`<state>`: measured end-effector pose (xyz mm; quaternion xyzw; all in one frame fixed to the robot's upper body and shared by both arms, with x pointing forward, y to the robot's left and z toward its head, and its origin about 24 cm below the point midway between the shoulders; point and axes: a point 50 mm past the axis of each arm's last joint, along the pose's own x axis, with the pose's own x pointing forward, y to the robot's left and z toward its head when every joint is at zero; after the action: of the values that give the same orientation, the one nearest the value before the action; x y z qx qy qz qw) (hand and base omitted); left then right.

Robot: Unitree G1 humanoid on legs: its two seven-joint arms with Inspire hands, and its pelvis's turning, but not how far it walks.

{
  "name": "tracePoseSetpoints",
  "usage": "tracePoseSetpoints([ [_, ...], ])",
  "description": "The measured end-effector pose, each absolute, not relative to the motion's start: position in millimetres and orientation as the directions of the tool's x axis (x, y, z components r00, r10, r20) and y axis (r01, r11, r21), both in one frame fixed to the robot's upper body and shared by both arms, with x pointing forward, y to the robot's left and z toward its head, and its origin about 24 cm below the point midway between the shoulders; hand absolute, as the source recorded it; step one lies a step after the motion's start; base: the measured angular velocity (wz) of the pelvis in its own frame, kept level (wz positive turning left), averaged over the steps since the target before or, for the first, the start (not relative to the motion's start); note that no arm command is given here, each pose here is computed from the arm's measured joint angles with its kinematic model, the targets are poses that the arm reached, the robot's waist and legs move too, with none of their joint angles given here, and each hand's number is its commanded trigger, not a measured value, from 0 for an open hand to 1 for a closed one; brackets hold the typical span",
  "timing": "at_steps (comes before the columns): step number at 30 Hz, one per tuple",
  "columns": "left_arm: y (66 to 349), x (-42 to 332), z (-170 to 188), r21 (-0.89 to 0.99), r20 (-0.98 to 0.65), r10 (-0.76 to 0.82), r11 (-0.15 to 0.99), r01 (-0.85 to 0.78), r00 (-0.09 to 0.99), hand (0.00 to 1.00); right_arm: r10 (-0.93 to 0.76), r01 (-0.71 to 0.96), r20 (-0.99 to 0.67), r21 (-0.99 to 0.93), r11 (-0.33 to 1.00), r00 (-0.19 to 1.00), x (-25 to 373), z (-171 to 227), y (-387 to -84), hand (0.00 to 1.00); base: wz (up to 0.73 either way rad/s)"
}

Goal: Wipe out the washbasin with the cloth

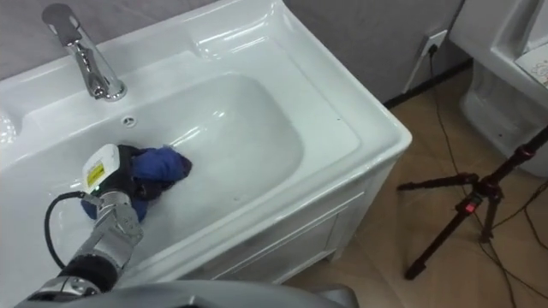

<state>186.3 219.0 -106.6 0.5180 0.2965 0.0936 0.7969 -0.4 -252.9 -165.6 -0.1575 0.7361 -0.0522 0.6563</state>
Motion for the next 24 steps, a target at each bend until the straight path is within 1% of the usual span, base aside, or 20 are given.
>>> tracePoseSetpoints([
  [1,224,179,-108,0.893,-0.36,0.482,0.425,0.146,0.799,1.0,-0.307,-0.163,-0.948,-0.291,0.943,-0.081,3,-165,-254,0.0,0.16],
  [2,231,176,-106,0.904,-0.339,0.515,0.411,0.121,0.787,1.0,-0.313,-0.165,-0.947,-0.298,0.94,-0.073,5,-165,-254,0.0,0.17],
  [5,249,172,-102,0.931,-0.302,0.557,0.349,0.112,0.774,1.0,-0.33,-0.179,-0.942,-0.315,0.932,-0.057,12,-165,-255,0.0,0.27],
  [7,252,173,-101,0.936,-0.288,0.565,0.335,0.104,0.773,1.0,-0.335,-0.183,-0.941,-0.321,0.929,-0.048,15,-165,-255,0.0,0.25],
  [11,252,171,-101,0.943,-0.278,0.56,0.313,0.111,0.781,1.0,-0.337,-0.188,-0.941,-0.325,0.927,-0.037,20,-165,-255,0.0,0.12],
  [24,254,167,-101,0.944,-0.278,0.563,0.309,0.114,0.778,1.0,-0.342,-0.209,-0.938,-0.325,0.922,-0.051,18,-165,-257,0.0,0.0],
])
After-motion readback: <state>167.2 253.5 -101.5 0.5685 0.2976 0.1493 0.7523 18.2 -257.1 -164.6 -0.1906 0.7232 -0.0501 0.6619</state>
